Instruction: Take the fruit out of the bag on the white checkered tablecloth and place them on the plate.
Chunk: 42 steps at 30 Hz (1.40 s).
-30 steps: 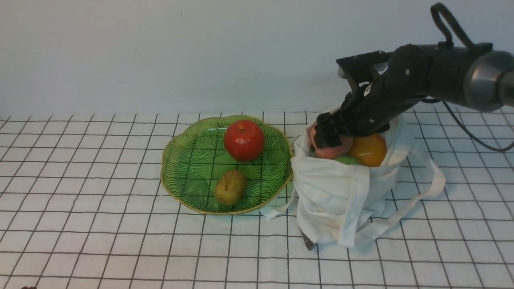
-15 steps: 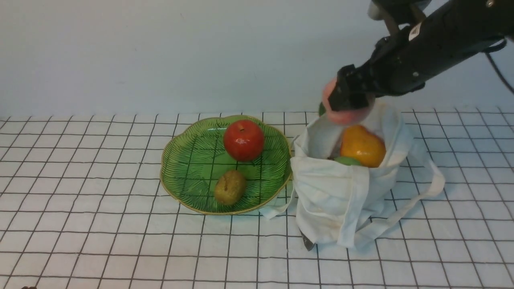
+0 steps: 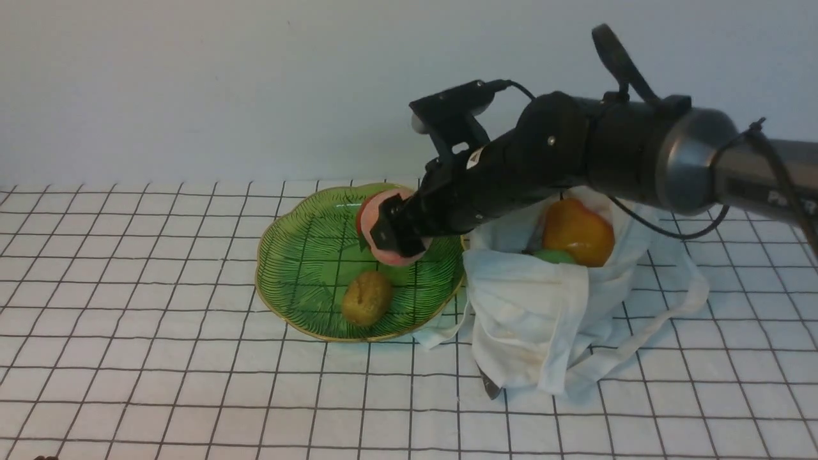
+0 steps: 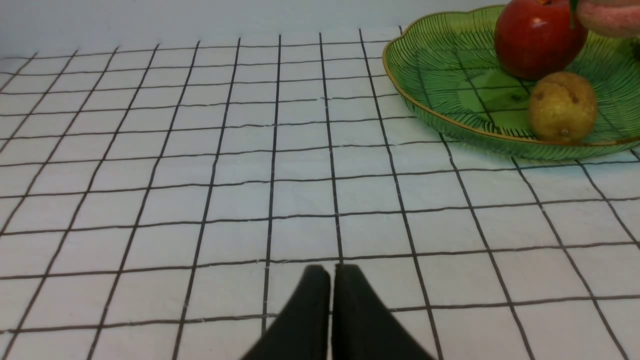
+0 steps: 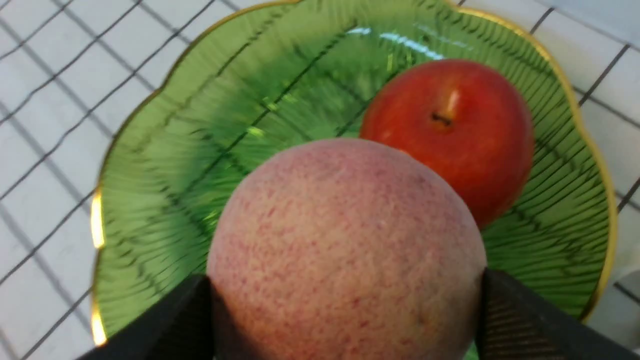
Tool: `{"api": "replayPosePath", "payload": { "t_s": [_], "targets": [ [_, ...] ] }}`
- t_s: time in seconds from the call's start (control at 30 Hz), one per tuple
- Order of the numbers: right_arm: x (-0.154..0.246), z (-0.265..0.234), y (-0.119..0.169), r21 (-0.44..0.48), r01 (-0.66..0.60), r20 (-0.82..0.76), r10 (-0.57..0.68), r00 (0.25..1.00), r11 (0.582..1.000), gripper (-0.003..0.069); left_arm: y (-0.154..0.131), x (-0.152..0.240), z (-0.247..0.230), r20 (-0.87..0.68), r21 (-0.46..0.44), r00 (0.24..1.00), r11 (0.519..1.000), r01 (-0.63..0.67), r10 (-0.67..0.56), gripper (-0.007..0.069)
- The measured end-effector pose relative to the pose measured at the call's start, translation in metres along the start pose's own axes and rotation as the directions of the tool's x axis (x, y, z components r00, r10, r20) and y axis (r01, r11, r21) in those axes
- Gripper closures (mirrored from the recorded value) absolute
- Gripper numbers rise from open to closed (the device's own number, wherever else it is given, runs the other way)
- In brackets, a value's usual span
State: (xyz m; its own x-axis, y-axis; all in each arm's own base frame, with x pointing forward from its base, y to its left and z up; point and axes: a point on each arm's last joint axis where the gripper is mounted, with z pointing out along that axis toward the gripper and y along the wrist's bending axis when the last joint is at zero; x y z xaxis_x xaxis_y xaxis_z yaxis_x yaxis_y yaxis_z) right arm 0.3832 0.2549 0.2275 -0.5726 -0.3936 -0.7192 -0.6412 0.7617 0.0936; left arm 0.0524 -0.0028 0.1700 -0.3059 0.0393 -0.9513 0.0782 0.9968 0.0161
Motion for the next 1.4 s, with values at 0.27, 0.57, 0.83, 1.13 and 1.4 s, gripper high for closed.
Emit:
{"api": "replayPosePath", "payload": {
  "t_s": [0.27,0.57,0.83,1.13,1.4],
  "targets": [
    [0.000,0.003,-0.003,0.032,0.054,0.008,-0.054,0.999,0.998,-0.0032,0.000,0.000,0.000,0.000,0.000,1.000,1.000,0.000,0.000,0.0633],
    [-0.004,-0.014,-0.001,0.033,0.117,-0.024,-0.117,0.993,0.993,-0.0031,0.000,0.000,0.000,0.000,0.000,1.000,1.000,0.000,0.000,0.0633],
    [-0.040,-0.101,0.013,0.059,0.176,0.105,-0.181,0.978,0.983,0.0117,0.000,0.000,0.000,0.000,0.000,1.000,1.000,0.000,0.000,0.0633],
    [-0.048,-0.217,0.029,0.131,0.292,0.150,-0.310,0.939,0.947,0.0484,0.000,0.000,0.000,0.000,0.000,1.000,1.000,0.000,0.000,0.0633],
    [-0.031,-0.292,0.042,0.123,0.267,0.145,-0.283,0.948,0.956,0.0669,0.000,0.000,0.000,0.000,0.000,1.000,1.000,0.000,0.000,0.0633]
  ]
}}
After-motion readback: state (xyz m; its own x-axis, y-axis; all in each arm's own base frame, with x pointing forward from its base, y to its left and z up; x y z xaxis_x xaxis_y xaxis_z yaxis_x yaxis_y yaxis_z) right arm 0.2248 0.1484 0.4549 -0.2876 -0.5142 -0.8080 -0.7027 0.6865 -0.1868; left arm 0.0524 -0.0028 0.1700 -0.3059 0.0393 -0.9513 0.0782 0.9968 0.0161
